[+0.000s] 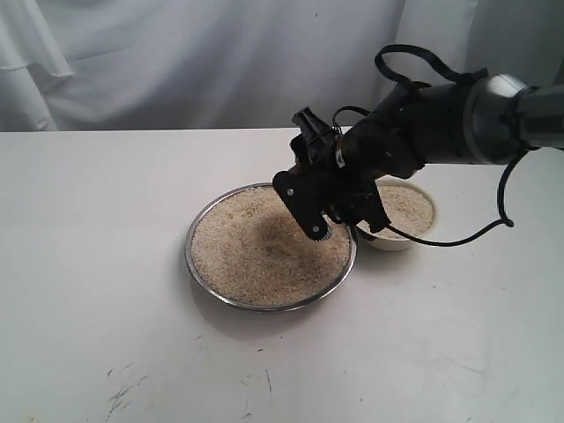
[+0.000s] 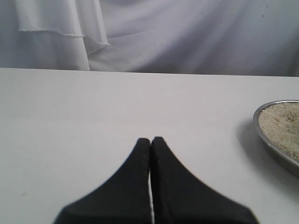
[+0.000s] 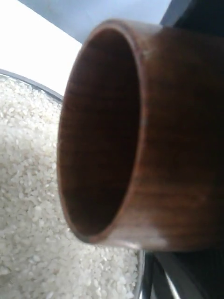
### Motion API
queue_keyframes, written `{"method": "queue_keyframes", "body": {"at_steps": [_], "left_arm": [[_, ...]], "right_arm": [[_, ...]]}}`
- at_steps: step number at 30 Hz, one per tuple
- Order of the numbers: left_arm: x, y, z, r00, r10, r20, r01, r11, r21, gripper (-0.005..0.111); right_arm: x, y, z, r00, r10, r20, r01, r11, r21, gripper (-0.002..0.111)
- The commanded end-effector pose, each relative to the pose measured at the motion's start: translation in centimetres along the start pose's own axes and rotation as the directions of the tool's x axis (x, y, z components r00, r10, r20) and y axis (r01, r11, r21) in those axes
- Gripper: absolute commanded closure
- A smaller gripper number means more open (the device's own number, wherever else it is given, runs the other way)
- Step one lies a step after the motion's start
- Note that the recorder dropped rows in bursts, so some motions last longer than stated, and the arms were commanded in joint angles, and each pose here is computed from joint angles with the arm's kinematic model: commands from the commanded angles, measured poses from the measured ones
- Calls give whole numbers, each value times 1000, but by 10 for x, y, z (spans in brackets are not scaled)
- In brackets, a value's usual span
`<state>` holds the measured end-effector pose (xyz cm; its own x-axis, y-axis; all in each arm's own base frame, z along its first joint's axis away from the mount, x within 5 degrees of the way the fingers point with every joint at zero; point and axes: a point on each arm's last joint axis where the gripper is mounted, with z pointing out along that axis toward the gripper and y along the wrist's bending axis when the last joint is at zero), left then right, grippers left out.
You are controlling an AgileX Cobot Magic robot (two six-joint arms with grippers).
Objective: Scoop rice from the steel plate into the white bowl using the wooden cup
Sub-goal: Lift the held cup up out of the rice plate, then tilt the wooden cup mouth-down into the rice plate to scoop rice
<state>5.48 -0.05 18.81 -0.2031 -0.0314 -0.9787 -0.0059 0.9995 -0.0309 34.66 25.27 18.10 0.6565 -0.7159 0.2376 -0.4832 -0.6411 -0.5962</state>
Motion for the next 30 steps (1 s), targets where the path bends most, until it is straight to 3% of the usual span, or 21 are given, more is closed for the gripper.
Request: {"method": "queue_keyframes", "body": {"at_steps": [1, 6, 15, 23, 30], "left_arm": [[1, 0, 0, 1000, -4, 7, 4, 1000, 2, 107], [1, 0, 0, 1000, -4, 7, 4, 1000, 2, 107], [1, 0, 0, 1000, -4, 7, 4, 1000, 2, 107], [1, 0, 0, 1000, -4, 7, 4, 1000, 2, 107], [1, 0, 0, 1000, -4, 7, 4, 1000, 2, 107]], "right_arm": [[4, -6, -5, 995, -84, -60, 86, 996, 23, 108], [5, -9, -6, 976, -181, -121, 186, 982, 39, 108], [-7, -18, 16, 966, -220, -138, 223, 975, 13, 108], [-6, -36, 39, 932, -244, -267, 240, 970, -49, 108], [-7, -27, 50, 894, -326, -306, 302, 945, -125, 108]]}}
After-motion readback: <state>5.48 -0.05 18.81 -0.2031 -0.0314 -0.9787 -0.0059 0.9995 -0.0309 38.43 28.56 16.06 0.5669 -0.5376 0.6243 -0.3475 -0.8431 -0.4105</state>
